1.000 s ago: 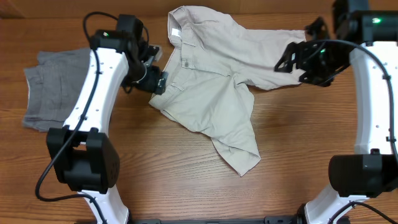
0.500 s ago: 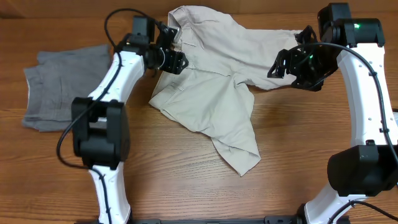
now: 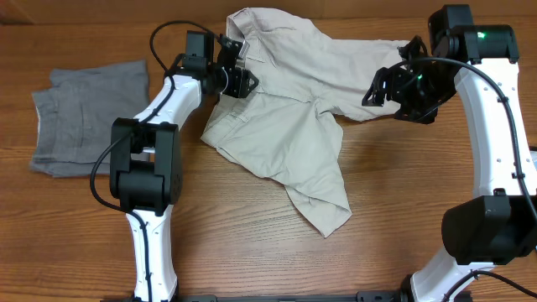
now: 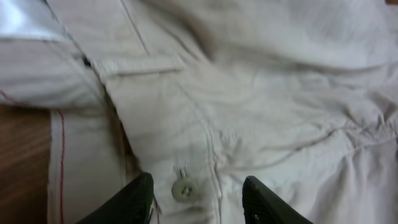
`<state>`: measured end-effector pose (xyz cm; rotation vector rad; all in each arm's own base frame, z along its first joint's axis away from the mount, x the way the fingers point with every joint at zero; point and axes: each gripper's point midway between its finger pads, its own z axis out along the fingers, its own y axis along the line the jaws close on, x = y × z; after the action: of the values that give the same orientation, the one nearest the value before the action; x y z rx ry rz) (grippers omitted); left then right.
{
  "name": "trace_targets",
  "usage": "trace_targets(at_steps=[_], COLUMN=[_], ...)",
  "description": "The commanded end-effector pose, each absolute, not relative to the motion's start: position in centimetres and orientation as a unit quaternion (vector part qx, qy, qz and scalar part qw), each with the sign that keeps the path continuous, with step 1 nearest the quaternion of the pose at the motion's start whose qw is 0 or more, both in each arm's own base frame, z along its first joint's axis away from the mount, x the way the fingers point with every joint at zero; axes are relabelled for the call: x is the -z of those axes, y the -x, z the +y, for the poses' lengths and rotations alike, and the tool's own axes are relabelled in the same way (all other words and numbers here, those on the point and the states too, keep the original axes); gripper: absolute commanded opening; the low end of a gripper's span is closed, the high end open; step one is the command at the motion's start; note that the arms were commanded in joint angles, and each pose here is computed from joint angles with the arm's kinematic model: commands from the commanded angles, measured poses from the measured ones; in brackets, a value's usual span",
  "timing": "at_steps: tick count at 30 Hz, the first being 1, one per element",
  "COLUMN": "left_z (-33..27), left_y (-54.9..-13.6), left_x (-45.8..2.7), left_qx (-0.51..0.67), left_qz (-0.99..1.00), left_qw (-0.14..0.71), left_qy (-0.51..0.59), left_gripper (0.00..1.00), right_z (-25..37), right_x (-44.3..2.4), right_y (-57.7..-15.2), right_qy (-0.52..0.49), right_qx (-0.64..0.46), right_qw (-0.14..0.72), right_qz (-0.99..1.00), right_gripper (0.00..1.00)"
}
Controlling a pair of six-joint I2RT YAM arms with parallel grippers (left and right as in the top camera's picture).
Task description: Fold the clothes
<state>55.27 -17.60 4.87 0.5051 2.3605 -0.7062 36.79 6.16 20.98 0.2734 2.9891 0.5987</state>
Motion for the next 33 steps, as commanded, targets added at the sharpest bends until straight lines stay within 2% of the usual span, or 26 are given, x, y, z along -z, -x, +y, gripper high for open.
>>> trace_targets(at_steps=[1, 12, 15, 18, 20, 21, 23, 27, 30, 33], left_z=[-18.4, -16.1, -16.0, -16.6, -17.9, -18.6, -20.0, -20.5, -19.5, -18.2], left_y=[-55.4, -56.3, -56.6, -56.7, -56.4, -56.3, -55.9, -55.1, -55.1, -55.7], left_x=[-4.0, -1.5, -1.8, -2.0, -2.4, -2.5, -2.6, -1.1, -1.2, -3.7], left_qx=[0.273, 0.197, 0.208, 0.221, 0.248, 0.263, 0.290, 0.300, 0.299, 0.329], left_qz=[0.893, 0.918, 0.916, 0.911, 0.901, 0.896, 0.887, 0.891, 0.895, 0.881], left_qw=[0.305, 0.304, 0.309, 0.313, 0.314, 0.315, 0.311, 0.290, 0.285, 0.298], left_qy=[-0.185, -0.159, -0.149, -0.154, -0.168, -0.172, -0.178, -0.179, -0.169, -0.164], left_gripper=[0.51, 0.53, 0.58, 0.57, 0.50, 0.42, 0.33, 0.04, 0.04, 0.04], right_z=[5.8, 5.6, 5.5, 5.5, 5.5, 5.5, 5.5, 5.5, 5.5, 5.5], right_x=[-21.1, -21.0, -20.9, -20.9, -20.9, -20.9, -20.9, -20.9, -20.9, -20.9], right_y=[-36.6, -36.0, -36.0, -36.0, -36.0, -36.1, -36.1, -36.0, -35.9, -35.9], right_qy=[-0.093, -0.094, -0.094, -0.094, -0.094, -0.094, -0.093, -0.094, -0.094, -0.094], right_qx=[-0.189, -0.183, -0.179, -0.179, -0.179, -0.179, -0.179, -0.179, -0.178, -0.178], right_qw=[0.042, 0.030, 0.030, 0.031, 0.031, 0.032, 0.033, 0.030, 0.028, 0.028], right_qz=[0.977, 0.978, 0.979, 0.979, 0.979, 0.979, 0.979, 0.979, 0.979, 0.979], right_gripper=[0.83, 0.83, 0.83, 0.83, 0.83, 0.83, 0.83, 0.82, 0.82, 0.82])
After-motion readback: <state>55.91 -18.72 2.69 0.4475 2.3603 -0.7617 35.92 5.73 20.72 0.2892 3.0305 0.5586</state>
